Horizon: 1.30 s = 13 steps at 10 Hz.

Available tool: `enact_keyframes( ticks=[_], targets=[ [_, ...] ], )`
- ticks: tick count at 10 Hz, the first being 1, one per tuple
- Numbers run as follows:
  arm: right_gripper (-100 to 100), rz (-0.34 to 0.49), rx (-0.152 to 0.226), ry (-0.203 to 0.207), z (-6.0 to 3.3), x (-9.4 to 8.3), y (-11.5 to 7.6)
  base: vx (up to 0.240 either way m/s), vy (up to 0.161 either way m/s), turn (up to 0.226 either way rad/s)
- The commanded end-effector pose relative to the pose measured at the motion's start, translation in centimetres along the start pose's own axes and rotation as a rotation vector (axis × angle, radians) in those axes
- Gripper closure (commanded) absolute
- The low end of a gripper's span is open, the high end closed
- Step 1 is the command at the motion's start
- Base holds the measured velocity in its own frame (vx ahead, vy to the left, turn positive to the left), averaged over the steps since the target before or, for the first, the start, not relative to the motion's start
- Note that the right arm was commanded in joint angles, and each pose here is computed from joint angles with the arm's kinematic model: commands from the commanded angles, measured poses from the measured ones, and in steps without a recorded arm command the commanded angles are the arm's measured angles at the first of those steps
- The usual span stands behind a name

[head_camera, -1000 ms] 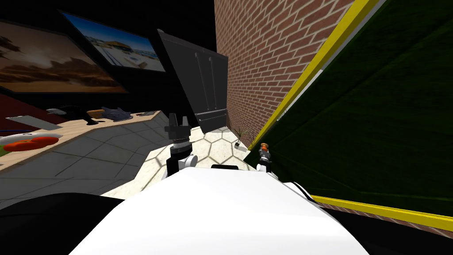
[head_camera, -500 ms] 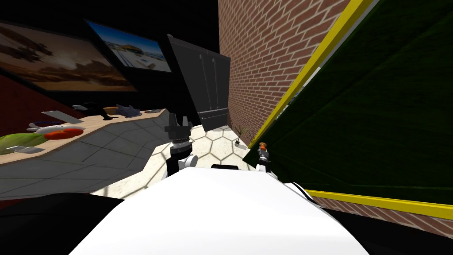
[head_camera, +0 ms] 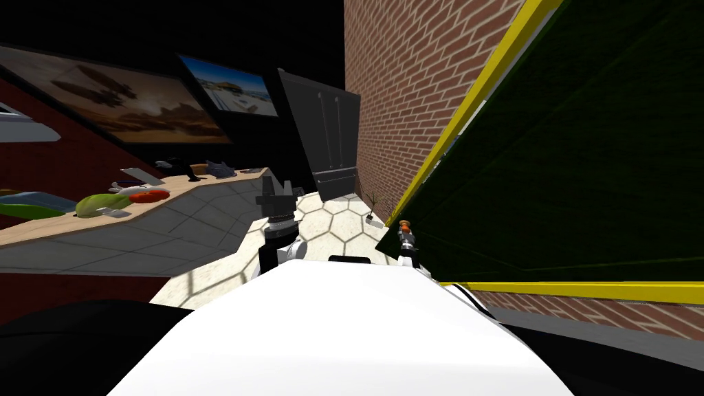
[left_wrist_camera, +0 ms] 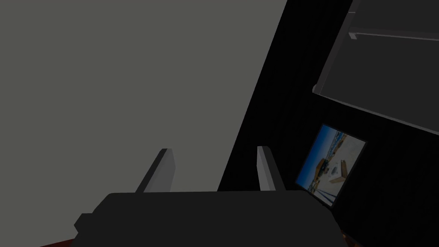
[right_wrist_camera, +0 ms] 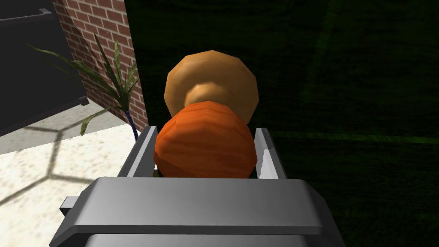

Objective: Pull the door open

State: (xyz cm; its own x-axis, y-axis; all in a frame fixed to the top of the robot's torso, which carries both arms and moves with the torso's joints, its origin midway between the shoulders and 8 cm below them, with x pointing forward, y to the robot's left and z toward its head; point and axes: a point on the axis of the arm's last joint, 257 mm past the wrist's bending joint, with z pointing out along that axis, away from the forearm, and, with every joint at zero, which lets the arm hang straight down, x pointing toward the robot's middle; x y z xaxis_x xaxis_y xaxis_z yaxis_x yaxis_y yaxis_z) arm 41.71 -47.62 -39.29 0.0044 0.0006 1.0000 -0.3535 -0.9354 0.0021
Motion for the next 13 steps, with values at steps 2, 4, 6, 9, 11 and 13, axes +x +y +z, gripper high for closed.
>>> enact_keyframes(
  ticks=[2, 4, 6, 9, 11, 13],
  targets=[
    [100, 0.0, 0.013, 0.001, 0.03, 0.0, -0.3, -0.156, 0.013, 0.018],
    [100, -0.007, 0.077, 0.008, -1.34, 0.0, -0.3, -0.081, 0.023, -0.056],
    [100, -0.009, 0.123, 0.014, -2.27, 0.2, -0.3, -0.074, 0.028, -0.058],
    [100, -0.008, 0.199, 0.015, -3.94, 0.2, -0.5, -0.087, 0.018, -0.053],
    [100, -0.005, 0.245, 0.012, -5.03, 0.2, -0.6, -0.079, 0.016, -0.056],
    [100, -0.001, 0.279, 0.007, -5.89, 0.1, -0.7, -0.072, 0.01, -0.046]
  ],
)
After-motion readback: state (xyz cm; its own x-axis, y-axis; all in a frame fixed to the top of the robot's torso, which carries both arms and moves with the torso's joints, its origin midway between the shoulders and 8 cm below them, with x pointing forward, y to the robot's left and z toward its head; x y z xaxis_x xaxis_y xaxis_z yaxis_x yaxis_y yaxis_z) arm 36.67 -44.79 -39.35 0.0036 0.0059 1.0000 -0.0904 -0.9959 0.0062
